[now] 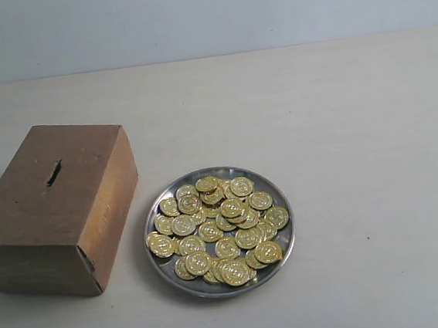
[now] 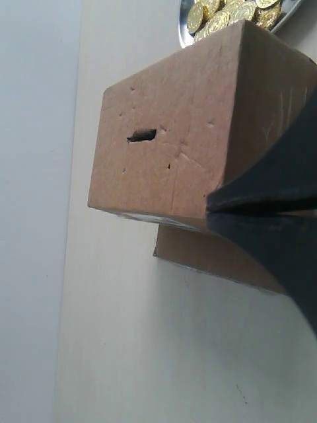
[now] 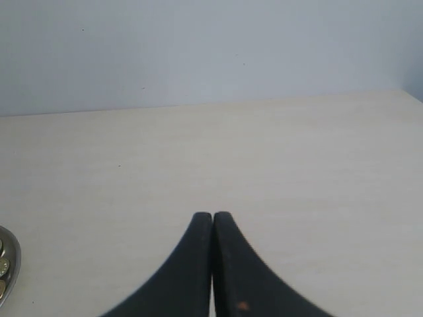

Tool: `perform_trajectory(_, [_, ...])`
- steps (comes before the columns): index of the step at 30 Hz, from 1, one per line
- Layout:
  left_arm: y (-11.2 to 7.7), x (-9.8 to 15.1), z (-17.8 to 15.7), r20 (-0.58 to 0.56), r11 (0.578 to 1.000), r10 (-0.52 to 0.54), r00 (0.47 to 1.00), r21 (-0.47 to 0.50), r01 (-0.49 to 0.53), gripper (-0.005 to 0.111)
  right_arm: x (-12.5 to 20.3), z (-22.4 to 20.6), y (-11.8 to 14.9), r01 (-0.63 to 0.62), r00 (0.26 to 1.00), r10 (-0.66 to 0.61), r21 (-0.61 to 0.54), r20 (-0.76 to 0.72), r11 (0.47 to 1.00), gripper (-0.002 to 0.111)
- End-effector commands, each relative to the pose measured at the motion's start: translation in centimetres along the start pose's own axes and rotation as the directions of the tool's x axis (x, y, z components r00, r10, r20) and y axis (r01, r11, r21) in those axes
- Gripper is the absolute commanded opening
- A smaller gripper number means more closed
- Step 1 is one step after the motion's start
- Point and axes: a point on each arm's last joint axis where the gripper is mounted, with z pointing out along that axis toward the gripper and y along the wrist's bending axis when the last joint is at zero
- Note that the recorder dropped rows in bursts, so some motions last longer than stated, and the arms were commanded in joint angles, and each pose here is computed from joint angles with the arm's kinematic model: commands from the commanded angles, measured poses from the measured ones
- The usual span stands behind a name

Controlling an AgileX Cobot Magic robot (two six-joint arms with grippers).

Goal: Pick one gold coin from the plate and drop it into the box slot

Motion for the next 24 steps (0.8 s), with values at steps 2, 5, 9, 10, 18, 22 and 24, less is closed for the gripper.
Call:
perform_trajectory(2, [-0.02, -0.13, -0.06, 0.016, 1.0, 0.009, 1.0, 0.003, -0.009, 0.002, -0.03, 0.0, 0.02, 0.003, 1.0, -0.003, -0.004, 0.019, 1.0, 0.0])
perform_trajectory(5, [-0.02, -0.13, -0.06, 0.016, 1.0, 0.009, 1.0, 0.003, -0.009, 0.002, -0.03, 0.0, 0.02, 0.003, 1.0, -0.003, -0.004, 0.019, 1.0, 0.0])
perform_trajectory(9, [-0.02, -0.13, -0.06, 0.016, 1.0, 0.009, 1.0, 0.003, -0.009, 0.002, -0.03, 0.0, 0.02, 0.003, 1.0, -0.003, -0.004, 0.019, 1.0, 0.0])
perform_trajectory(10, [-0.02, -0.13, -0.06, 0.016, 1.0, 0.009, 1.0, 0.003, -0.009, 0.002, -0.03, 0.0, 0.02, 0.003, 1.0, -0.003, -0.004, 0.019, 1.0, 0.0])
perform_trajectory(18, [0.19, -0.15, -0.06, 0.02, 0.999, 0.005, 1.0, -0.033, -0.005, 0.002, -0.03, 0.0, 0.02, 0.003, 1.0, -0.003, -0.004, 0.019, 1.0, 0.0])
perform_trajectory(22, [0.22, -0.16, -0.06, 0.021, 0.999, 0.004, 1.0, -0.04, -0.003, 0.002, -0.03, 0.0, 0.02, 0.003, 1.0, -0.003, -0.004, 0.019, 1.0, 0.0])
perform_trajectory(24, [0.22, -0.16, -0.06, 0.021, 0.999, 0.004, 1.0, -0.04, -0.003, 0.002, -0.03, 0.0, 0.02, 0.001, 1.0, -0.001, -0.004, 0.019, 1.0, 0.0])
